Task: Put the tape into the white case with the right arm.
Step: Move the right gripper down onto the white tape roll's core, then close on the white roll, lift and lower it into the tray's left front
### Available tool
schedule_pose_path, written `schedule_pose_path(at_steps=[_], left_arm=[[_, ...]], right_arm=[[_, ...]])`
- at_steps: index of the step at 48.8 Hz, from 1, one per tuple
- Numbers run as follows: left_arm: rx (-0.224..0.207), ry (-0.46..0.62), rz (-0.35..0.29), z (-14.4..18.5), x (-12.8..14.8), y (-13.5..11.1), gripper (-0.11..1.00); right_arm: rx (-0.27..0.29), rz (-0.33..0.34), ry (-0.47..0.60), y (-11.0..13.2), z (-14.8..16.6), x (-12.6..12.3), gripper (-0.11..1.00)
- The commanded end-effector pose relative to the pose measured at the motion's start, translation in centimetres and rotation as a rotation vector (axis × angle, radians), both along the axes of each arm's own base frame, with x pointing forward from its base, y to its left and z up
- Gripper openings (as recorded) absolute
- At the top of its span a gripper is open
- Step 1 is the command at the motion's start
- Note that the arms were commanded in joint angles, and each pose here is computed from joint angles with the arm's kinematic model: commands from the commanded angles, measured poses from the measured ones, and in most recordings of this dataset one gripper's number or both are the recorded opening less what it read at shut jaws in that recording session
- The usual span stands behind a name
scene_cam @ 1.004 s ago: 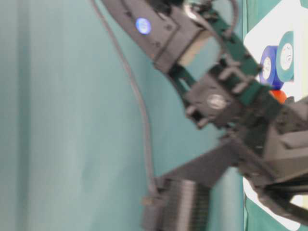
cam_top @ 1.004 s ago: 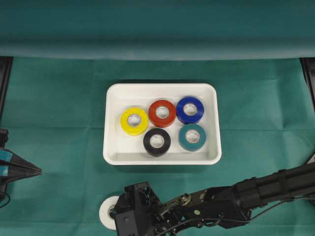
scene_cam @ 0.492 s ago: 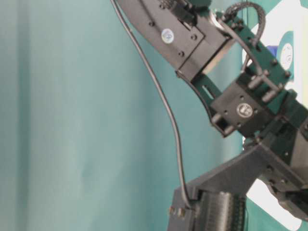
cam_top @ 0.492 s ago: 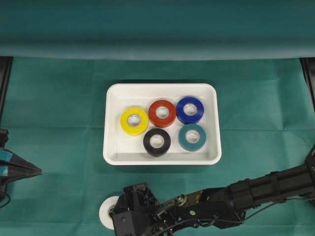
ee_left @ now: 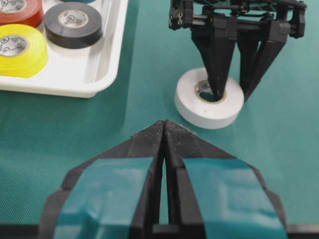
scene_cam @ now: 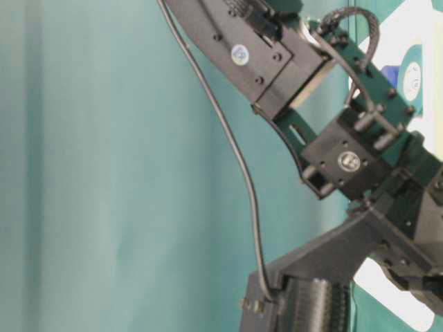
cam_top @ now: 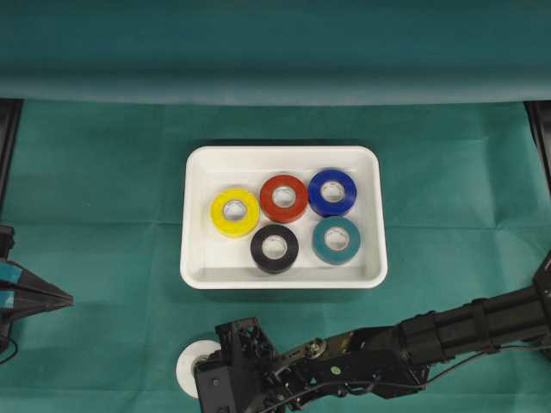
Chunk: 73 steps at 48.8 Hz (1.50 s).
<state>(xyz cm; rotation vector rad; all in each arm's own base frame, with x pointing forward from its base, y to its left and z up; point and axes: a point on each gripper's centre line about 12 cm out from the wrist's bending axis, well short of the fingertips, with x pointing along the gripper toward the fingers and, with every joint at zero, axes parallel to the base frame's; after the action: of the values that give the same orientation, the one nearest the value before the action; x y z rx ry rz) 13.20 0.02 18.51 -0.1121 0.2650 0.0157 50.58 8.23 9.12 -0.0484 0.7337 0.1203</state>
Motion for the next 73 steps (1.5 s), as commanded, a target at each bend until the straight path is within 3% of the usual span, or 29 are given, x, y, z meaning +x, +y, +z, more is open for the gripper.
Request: schedule_pose_path(at_steps=[1,13,21,40,57,73], left_arm=[[-0.001,-0.011,0.003,0.4,0.2,0.0,0.0],[-0.001,-0.014,0.003,0.5,0.2,0.0,0.0],[-0.001,-0.012,0.003,0.4,0.1,0.0,0.0],[-0.003,-0.014,0.004,0.5,0.2,0.0,0.0],[-0.001,-0.012,0.003,0.4,0.1,0.0,0.0],[-0.003,-0.014,0.004,0.5,0.2,0.0,0.0]], right_arm=[[0.008,0.007,-0.059,0.3,2.5,0.7,0.04],[-0.017,-0.002,-0.103,0.0,6.1,0.3,0.04],[-0.044,-0.043,-0.106,-0.6,8.4,-0.2,0.03],[-0.078,-0.09,-0.083,-2.1,9.0,-0.5,0.03],[-0.17,-0.189,-0.068,-7.0,10.6,-1.0,0.03],[-0.186,-0.299,-0.012,-12.5,9.1,-2.1,0.03]])
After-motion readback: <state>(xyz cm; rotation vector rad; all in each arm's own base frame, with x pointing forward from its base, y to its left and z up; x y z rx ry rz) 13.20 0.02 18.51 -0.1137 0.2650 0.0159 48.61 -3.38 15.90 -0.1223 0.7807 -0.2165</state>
